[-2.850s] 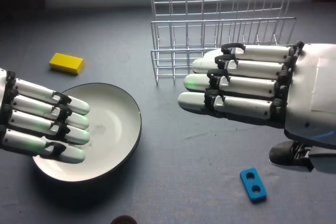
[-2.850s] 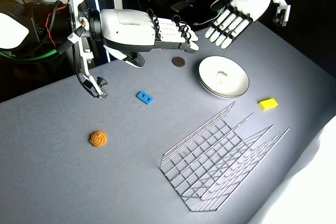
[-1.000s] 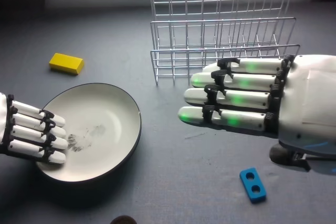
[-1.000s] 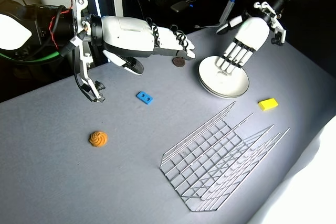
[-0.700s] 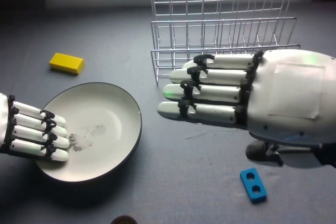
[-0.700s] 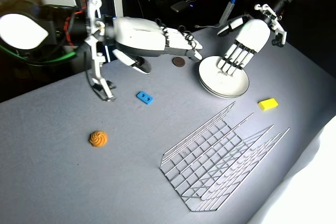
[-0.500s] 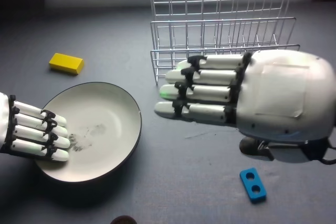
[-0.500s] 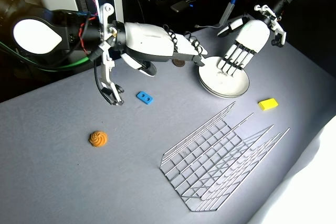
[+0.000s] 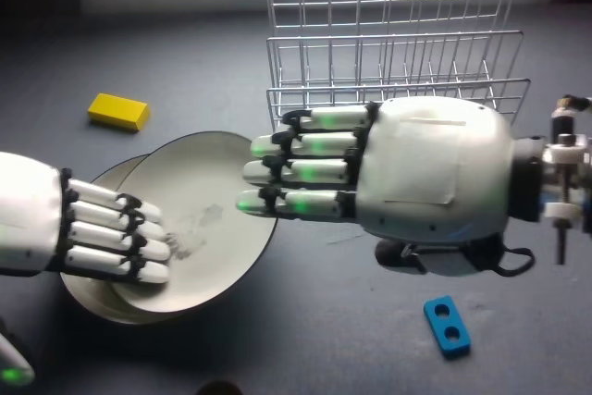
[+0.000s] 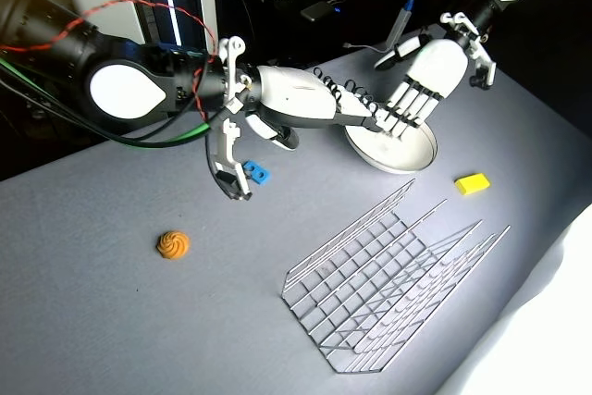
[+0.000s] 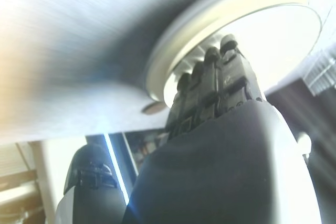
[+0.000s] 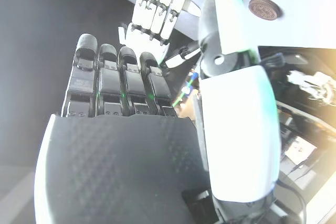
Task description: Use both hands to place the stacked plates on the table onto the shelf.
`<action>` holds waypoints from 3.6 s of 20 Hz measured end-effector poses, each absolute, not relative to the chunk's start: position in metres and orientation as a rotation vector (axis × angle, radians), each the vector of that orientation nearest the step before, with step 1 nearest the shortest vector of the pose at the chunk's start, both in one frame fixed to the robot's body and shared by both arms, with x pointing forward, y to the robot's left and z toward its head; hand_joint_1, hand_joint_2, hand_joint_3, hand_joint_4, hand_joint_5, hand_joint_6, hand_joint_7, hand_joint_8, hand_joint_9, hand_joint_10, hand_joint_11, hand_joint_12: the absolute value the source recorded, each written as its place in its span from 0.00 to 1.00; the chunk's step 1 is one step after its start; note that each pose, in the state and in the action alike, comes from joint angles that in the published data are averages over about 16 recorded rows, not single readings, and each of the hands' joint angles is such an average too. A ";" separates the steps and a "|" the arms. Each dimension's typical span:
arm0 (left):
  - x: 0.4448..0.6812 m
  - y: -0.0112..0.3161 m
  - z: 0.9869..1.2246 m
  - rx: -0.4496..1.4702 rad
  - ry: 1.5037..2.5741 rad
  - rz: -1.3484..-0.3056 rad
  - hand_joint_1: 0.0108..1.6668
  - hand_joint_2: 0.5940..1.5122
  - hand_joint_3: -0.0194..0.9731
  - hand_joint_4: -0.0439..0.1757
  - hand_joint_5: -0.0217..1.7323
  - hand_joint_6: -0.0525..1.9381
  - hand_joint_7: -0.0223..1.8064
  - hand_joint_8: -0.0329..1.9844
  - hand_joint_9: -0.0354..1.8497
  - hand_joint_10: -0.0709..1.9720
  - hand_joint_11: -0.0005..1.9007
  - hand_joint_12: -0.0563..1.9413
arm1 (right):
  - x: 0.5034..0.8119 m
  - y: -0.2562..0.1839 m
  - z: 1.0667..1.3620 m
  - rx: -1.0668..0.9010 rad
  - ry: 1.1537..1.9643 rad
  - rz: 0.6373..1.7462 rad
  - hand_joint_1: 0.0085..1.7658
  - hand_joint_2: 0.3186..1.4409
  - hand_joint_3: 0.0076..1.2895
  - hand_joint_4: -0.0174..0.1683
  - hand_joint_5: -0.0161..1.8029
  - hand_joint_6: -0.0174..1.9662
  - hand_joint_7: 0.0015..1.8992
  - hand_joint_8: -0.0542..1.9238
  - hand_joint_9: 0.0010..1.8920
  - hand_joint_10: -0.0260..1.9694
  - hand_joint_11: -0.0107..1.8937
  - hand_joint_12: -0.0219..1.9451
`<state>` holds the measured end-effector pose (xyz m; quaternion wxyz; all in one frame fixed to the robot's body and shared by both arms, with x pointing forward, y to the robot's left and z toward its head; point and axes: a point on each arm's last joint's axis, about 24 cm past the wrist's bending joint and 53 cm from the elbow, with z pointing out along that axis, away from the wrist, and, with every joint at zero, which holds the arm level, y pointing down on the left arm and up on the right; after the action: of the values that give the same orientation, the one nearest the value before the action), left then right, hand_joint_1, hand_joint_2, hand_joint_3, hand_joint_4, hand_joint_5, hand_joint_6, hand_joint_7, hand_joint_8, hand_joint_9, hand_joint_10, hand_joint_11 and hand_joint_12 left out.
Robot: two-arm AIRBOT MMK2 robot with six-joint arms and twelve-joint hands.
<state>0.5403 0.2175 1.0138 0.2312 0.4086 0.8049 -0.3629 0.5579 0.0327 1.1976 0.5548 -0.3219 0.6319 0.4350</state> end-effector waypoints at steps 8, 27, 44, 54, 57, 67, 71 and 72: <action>0.540 0.193 1.016 1.121 2.182 -1.040 0.00 0.52 0.04 0.18 0.01 0.02 0.01 0.01 0.03 0.04 0.01 0.03 | 0.570 0.051 1.201 -0.760 1.458 1.041 0.68 0.63 0.01 0.10 0.21 0.02 0.18 0.04 0.18 0.03 0.06 0.43; 0.540 0.184 1.015 1.110 2.178 -1.058 0.00 0.53 0.04 0.18 0.01 0.02 0.01 0.01 0.03 0.04 0.01 0.03 | 0.603 0.104 1.178 -0.758 1.467 1.045 0.72 0.60 0.01 0.10 0.42 0.02 0.41 0.03 0.42 0.02 0.24 0.57; 0.547 0.183 1.025 1.093 2.165 -1.057 0.00 0.53 0.04 0.19 0.01 0.03 0.01 0.01 0.03 0.04 0.01 0.03 | 0.606 0.122 1.187 -0.761 1.434 1.059 0.72 0.52 0.01 0.09 0.52 0.29 0.54 0.21 0.59 0.11 0.48 0.39; 0.568 0.200 1.066 1.032 2.131 -1.005 0.00 0.53 0.04 0.20 0.02 0.03 0.02 0.02 0.03 0.04 0.01 0.02 | 0.591 0.125 1.201 -0.757 1.428 1.097 0.71 0.51 0.01 0.09 0.54 0.38 0.59 0.28 0.68 0.05 0.51 0.42; 0.575 0.210 1.084 1.003 2.118 -0.983 0.00 0.54 0.04 0.20 0.02 0.03 0.02 0.02 0.03 0.04 0.01 0.02 | 0.586 0.124 1.209 -0.747 1.428 1.112 0.71 0.52 0.01 0.12 0.55 0.39 0.60 0.30 0.70 0.03 0.52 0.43; 0.588 0.241 1.129 0.933 2.091 -0.914 0.00 0.54 0.04 0.20 0.02 0.03 0.02 0.02 0.03 0.04 0.01 0.02 | 0.580 0.115 1.253 -0.683 1.425 1.148 0.71 0.53 0.01 0.19 0.59 0.41 0.64 0.32 0.72 0.03 0.52 0.46; 0.591 0.251 1.138 0.915 2.090 -0.892 0.00 0.54 0.04 0.20 0.02 0.03 0.02 0.02 0.03 0.04 0.01 0.02 | 0.585 0.108 1.275 -0.621 1.437 1.166 0.71 0.53 0.01 0.20 0.60 0.43 0.63 0.33 0.72 0.03 0.52 0.47; 0.592 0.253 1.139 0.913 2.089 -0.888 0.00 0.54 0.04 0.20 0.03 0.03 0.02 0.02 0.03 0.04 0.01 0.02 | 0.587 0.106 1.281 -0.603 1.442 1.171 0.71 0.53 0.01 0.20 0.60 0.43 0.63 0.33 0.72 0.03 0.52 0.47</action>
<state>0.5918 0.2528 1.1392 0.3405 0.3510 0.8027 -0.3414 0.5874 0.1062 1.2810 0.5601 -0.2558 0.6117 0.4967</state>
